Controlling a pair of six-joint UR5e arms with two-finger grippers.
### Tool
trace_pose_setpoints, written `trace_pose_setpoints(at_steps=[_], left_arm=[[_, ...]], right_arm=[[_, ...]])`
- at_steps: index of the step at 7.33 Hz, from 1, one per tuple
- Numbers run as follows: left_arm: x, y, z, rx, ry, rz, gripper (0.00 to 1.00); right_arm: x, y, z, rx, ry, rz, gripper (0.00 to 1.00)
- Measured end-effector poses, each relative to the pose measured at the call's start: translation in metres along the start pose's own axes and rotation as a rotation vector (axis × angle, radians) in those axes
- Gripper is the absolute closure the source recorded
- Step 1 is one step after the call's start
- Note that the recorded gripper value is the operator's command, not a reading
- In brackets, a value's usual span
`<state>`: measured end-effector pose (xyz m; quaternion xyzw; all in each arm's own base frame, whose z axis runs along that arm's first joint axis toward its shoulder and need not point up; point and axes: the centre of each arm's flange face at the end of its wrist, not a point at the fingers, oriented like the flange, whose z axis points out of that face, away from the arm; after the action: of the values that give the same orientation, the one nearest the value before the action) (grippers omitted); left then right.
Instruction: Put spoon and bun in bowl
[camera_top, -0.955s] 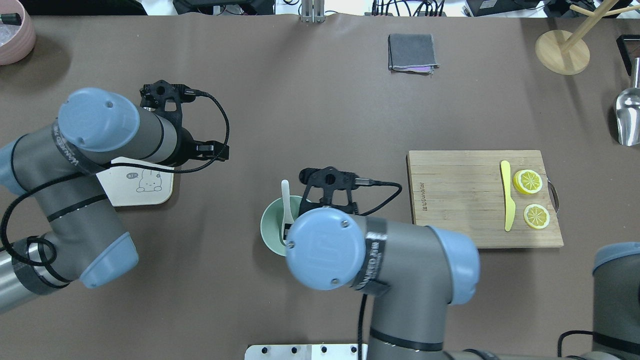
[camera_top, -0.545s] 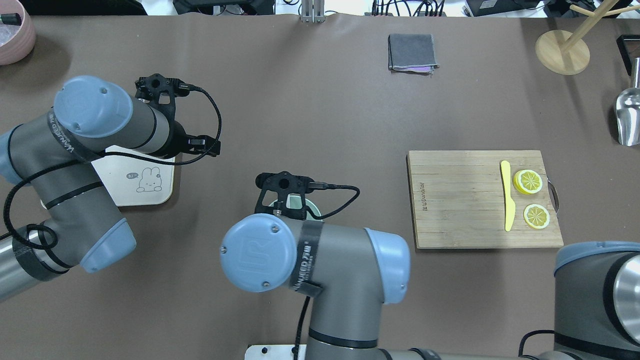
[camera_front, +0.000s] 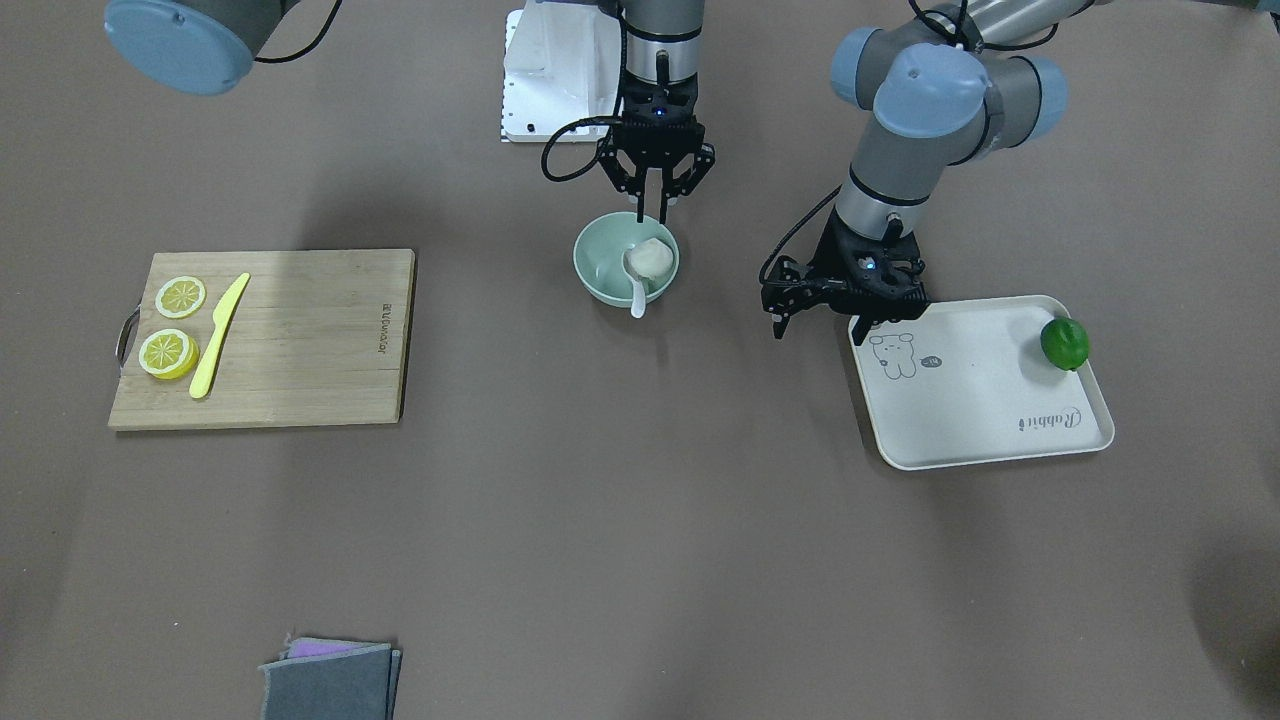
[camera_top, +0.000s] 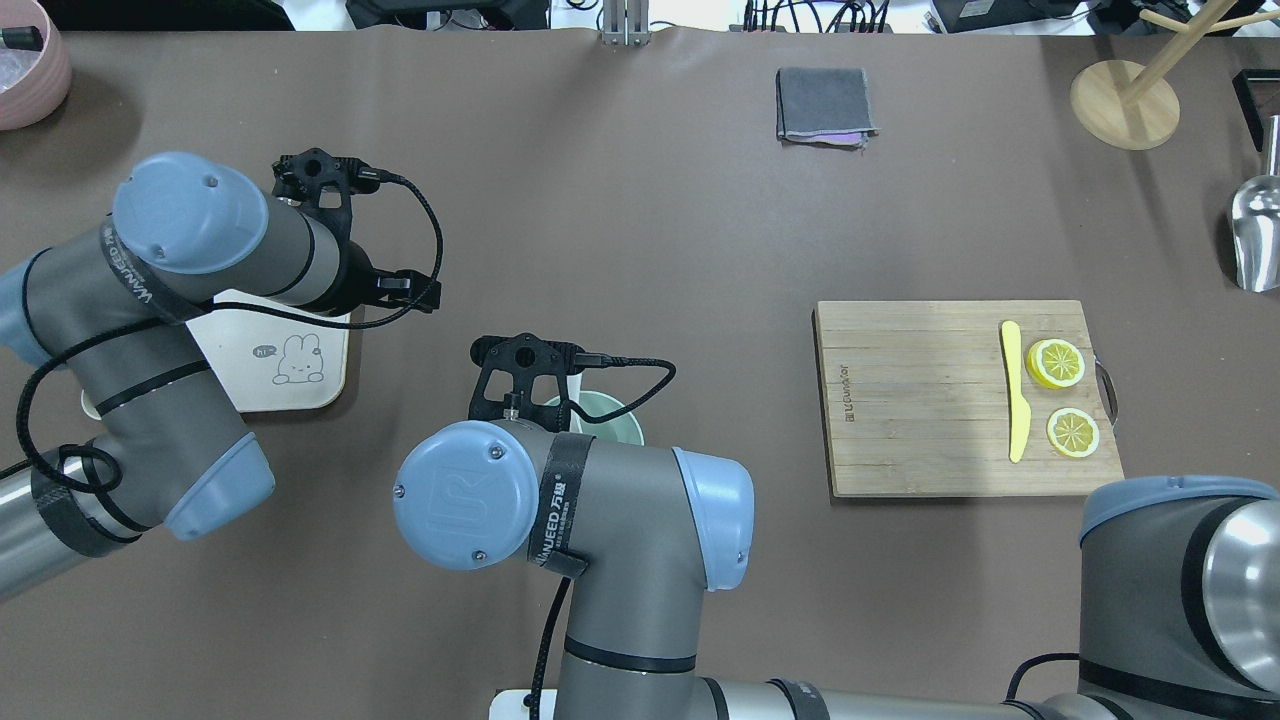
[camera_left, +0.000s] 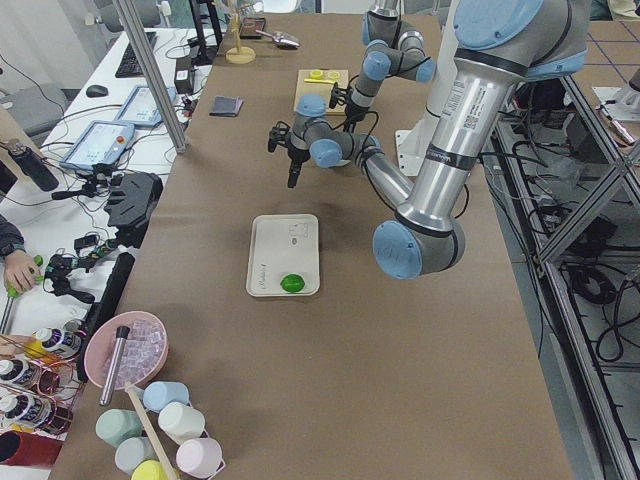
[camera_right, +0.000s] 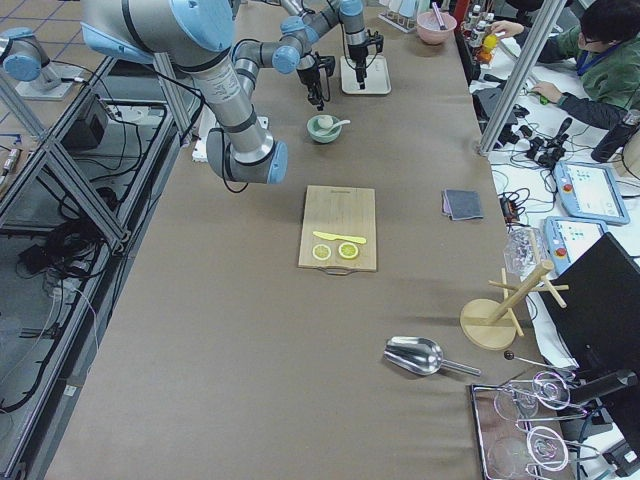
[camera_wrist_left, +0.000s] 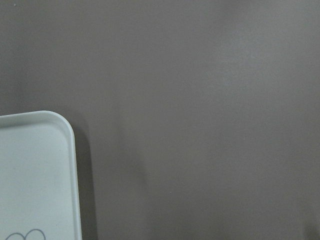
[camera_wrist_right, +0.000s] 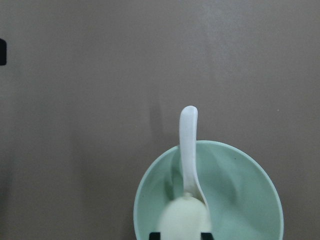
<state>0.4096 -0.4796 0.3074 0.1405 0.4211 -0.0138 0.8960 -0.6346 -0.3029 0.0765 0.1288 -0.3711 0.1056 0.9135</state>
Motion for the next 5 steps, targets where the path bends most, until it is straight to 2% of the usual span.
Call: trace_pose_setpoints(at_steps=[2, 3, 5], left_arm=[[-0.002, -0.001, -0.001, -0.004, 0.000, -0.001, 0.02], [-0.012, -0.009, -0.005, -0.028, -0.001, 0.009, 0.02], [-0.084, -0.045, -0.031, -0.102, -0.046, 0.073, 0.02]], right_arm=[[0.004, -0.012, -0.010, -0.016, -0.015, 0.004, 0.00], [0.013, -0.030, -0.017, -0.038, -0.019, 0.004, 0.00], [0.059, -0.092, -0.014, -0.069, 0.010, -0.027, 0.00]])
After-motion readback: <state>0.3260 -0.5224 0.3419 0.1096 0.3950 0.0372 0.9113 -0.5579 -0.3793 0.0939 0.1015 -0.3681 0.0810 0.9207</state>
